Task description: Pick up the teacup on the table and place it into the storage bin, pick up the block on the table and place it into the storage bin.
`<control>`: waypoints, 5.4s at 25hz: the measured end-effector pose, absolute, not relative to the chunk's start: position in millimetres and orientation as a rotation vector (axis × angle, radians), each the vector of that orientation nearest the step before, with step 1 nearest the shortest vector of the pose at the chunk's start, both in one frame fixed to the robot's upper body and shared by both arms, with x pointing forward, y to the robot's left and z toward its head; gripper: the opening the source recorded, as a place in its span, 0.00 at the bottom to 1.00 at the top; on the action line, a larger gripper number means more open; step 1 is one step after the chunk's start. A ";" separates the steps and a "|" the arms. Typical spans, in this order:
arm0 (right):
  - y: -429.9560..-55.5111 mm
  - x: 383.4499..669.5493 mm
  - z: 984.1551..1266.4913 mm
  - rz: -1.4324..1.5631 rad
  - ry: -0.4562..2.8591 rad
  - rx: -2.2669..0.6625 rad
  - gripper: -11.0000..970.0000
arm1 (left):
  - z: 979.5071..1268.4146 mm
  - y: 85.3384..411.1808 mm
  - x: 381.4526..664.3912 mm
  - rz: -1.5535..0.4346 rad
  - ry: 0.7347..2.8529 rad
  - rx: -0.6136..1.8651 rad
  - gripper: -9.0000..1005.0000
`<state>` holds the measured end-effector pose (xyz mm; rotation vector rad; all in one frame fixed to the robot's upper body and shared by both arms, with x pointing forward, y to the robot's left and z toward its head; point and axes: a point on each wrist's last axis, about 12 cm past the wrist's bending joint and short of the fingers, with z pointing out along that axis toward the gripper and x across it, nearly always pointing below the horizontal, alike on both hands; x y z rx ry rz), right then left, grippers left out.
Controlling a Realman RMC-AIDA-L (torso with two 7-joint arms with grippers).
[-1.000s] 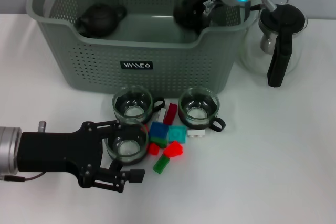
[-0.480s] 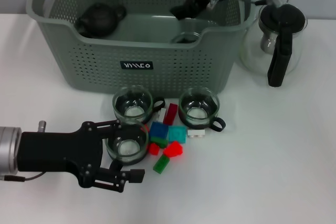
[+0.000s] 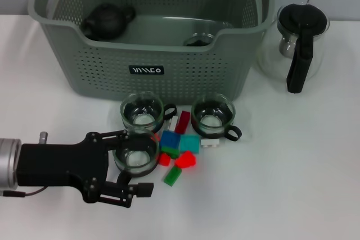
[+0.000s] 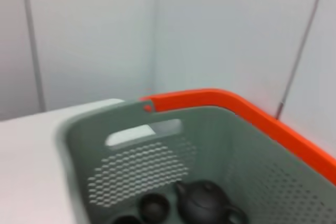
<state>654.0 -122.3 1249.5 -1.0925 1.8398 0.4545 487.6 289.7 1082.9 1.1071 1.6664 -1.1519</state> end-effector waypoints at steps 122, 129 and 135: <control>-73.8 592.7 1116.1 0.159 2.170 -1.828 0.57 | 1075.0 288.2 481.4 -1.147 1.682 1.077 0.93; -74.9 591.5 1116.1 0.160 2.181 -1.841 0.23 | 1075.3 288.0 482.0 -1.146 1.682 1.078 0.93; -74.3 588.9 1117.2 0.198 2.188 -1.852 0.09 | 1075.2 288.0 482.0 -1.146 1.682 1.078 0.93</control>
